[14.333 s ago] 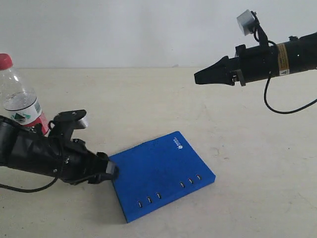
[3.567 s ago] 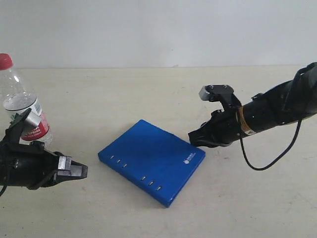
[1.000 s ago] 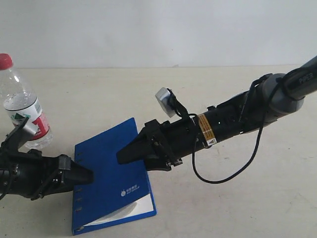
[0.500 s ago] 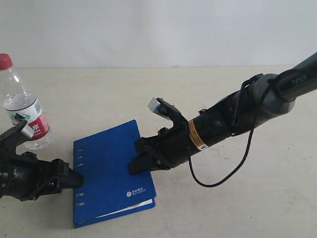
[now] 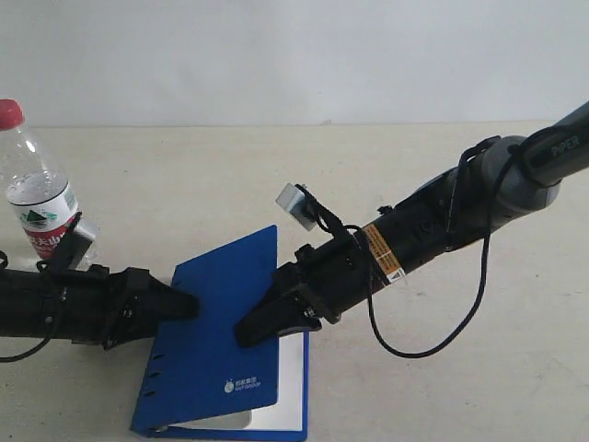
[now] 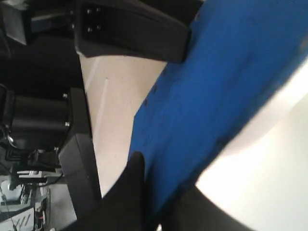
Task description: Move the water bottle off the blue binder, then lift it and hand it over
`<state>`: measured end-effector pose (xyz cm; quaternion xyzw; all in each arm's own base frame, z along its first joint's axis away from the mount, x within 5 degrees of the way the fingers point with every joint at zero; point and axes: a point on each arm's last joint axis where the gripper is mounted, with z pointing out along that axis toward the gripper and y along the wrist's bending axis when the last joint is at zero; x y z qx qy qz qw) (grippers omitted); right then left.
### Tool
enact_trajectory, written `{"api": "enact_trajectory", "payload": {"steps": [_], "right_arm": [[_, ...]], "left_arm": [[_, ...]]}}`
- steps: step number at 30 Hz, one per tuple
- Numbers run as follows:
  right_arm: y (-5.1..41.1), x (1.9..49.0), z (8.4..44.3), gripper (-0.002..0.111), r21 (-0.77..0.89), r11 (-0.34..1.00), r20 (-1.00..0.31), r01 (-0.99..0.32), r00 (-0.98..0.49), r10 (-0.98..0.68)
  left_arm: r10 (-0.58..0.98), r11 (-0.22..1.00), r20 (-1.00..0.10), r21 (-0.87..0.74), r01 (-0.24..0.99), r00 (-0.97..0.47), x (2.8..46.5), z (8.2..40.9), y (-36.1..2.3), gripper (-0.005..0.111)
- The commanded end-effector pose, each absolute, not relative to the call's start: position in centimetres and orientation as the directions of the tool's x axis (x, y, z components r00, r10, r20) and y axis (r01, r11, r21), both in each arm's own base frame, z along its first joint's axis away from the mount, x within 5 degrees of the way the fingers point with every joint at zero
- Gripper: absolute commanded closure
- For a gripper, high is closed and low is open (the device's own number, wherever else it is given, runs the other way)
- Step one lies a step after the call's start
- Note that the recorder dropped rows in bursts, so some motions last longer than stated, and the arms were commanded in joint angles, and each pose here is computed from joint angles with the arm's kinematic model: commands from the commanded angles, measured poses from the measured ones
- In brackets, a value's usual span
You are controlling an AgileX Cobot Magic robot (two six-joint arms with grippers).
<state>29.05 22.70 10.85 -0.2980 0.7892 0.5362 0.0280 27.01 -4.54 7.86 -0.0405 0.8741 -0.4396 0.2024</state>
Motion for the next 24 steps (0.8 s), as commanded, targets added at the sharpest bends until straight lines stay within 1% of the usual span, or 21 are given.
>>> {"api": "enact_trajectory", "payload": {"steps": [1,3,6,11,13,16,20,21,24], "right_arm": [[21.7,30.6,9.8,0.108,0.765,0.4,-0.361,-0.505,-0.85,-0.383],[20.8,31.5,9.4,0.108,0.727,0.467,-0.372,-0.503,-0.86,-0.348],[19.3,32.8,9.1,0.108,0.69,0.546,-0.377,-0.475,-0.88,-0.289],[18.4,33.4,9.0,0.108,0.688,0.574,-0.367,-0.443,-0.895,-0.252],[18.5,33.4,9.0,0.108,0.691,0.569,-0.367,-0.446,-0.895,-0.255],[18.6,33.2,9.1,0.108,0.692,0.541,-0.387,-0.478,-0.878,-0.28],[18.6,33.2,9.1,0.108,0.686,0.535,-0.399,-0.493,-0.87,-0.29],[18.6,33.2,9.1,0.108,0.685,0.536,-0.399,-0.493,-0.87,-0.29],[18.6,33.2,9.2,0.108,0.687,0.532,-0.4,-0.495,-0.869,-0.292]], "left_arm": [[-0.175,0.402,-0.44,-0.849,0.344,-0.881,26.4,9.8,-6.0,0.073],[-0.183,0.403,-0.445,-0.847,0.347,-0.876,26.4,10.3,-5.9,0.077],[-0.185,0.403,-0.46,-0.841,0.36,-0.868,26.4,10.9,-5.9,0.077],[-0.145,0.392,-0.469,-0.836,0.384,-0.871,26.0,12.4,-6.0,0.076],[-0.143,0.391,-0.482,-0.83,0.398,-0.864,25.9,13.2,-6.1,0.071],[-0.137,0.393,-0.511,-0.814,0.427,-0.849,25.8,14.0,-6.1,0.057],[-0.137,0.401,-0.55,-0.791,0.462,-0.824,25.9,14.2,-6.1,0.037],[-0.142,0.404,-0.56,-0.786,0.469,-0.816,25.9,14.3,-6.1,0.034],[-0.117,0.4,-0.616,-0.747,0.531,-0.779,26.0,14.4,-7.0,0.035]]}}
